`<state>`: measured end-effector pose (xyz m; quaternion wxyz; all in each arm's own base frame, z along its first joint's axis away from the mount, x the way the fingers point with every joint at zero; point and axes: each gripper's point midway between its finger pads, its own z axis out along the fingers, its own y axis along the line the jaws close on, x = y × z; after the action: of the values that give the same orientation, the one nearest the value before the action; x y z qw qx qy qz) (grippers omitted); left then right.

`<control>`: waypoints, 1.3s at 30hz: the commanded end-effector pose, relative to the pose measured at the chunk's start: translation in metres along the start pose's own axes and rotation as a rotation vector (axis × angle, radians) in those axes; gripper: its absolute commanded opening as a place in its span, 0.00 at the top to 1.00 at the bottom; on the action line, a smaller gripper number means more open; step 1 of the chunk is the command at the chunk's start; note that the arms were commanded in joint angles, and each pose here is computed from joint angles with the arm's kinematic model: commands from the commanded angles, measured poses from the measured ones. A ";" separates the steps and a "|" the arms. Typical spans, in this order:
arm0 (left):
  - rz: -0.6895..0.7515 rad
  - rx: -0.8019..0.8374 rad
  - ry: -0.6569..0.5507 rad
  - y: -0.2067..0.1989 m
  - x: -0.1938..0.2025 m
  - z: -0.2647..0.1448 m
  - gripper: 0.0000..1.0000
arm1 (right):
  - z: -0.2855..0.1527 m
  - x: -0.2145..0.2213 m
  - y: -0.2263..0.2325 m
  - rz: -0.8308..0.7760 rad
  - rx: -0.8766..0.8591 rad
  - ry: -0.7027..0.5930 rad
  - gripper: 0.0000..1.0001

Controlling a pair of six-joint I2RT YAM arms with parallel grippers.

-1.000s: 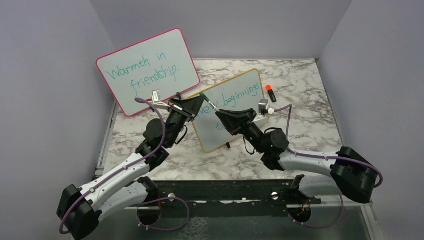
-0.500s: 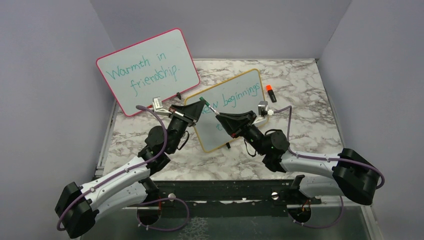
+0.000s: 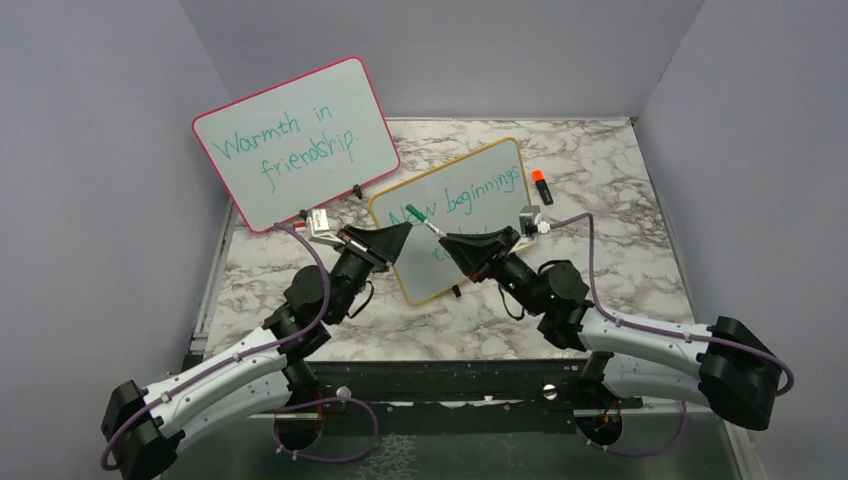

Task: Write a sentence on the whiteboard
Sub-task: Close the whiteboard marker at the center of the board, then place the whiteboard marker at the center of the board.

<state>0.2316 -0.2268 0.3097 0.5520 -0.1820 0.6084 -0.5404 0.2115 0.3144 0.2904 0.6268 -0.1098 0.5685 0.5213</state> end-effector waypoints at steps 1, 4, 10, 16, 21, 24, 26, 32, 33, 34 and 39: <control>0.126 -0.069 0.103 0.019 0.017 -0.015 0.68 | -0.017 -0.011 -0.061 -0.132 0.311 0.000 1.00; 0.210 -0.157 0.076 0.029 0.001 -0.020 0.54 | -0.035 -0.014 -0.083 -0.183 0.445 0.026 1.00; 0.384 -0.334 0.011 0.052 -0.037 -0.044 0.33 | -0.093 -0.023 -0.130 -0.223 0.784 0.054 1.00; 0.473 -0.412 -0.034 0.062 -0.066 -0.072 0.20 | -0.149 -0.006 -0.151 -0.147 0.981 0.124 1.00; 0.515 -0.432 -0.050 0.065 -0.081 -0.089 0.14 | -0.209 0.003 -0.171 -0.087 1.191 0.121 0.99; 0.508 -0.434 -0.053 0.067 -0.082 -0.093 0.13 | -0.232 0.008 -0.179 -0.065 1.276 0.109 0.99; 0.511 -0.439 -0.053 0.068 -0.081 -0.092 0.12 | -0.247 0.016 -0.183 -0.020 1.341 0.101 1.00; 0.530 -0.481 -0.034 0.074 -0.077 -0.087 0.10 | -0.258 0.035 -0.190 0.055 1.432 0.089 1.00; 0.535 -0.488 -0.027 0.075 -0.076 -0.087 0.09 | -0.258 0.040 -0.191 0.068 1.440 0.092 0.98; 0.538 -0.491 -0.020 0.076 -0.075 -0.086 0.09 | -0.259 0.045 -0.193 0.073 1.448 0.097 0.97; 0.557 -0.507 0.004 0.078 -0.073 -0.088 0.08 | -0.275 0.063 -0.202 0.099 1.529 0.101 0.86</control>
<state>0.2096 -0.1070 0.2510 0.6094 -0.1365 0.7514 -0.2131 0.1979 0.0726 0.0712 0.4839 0.3086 0.8186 0.0215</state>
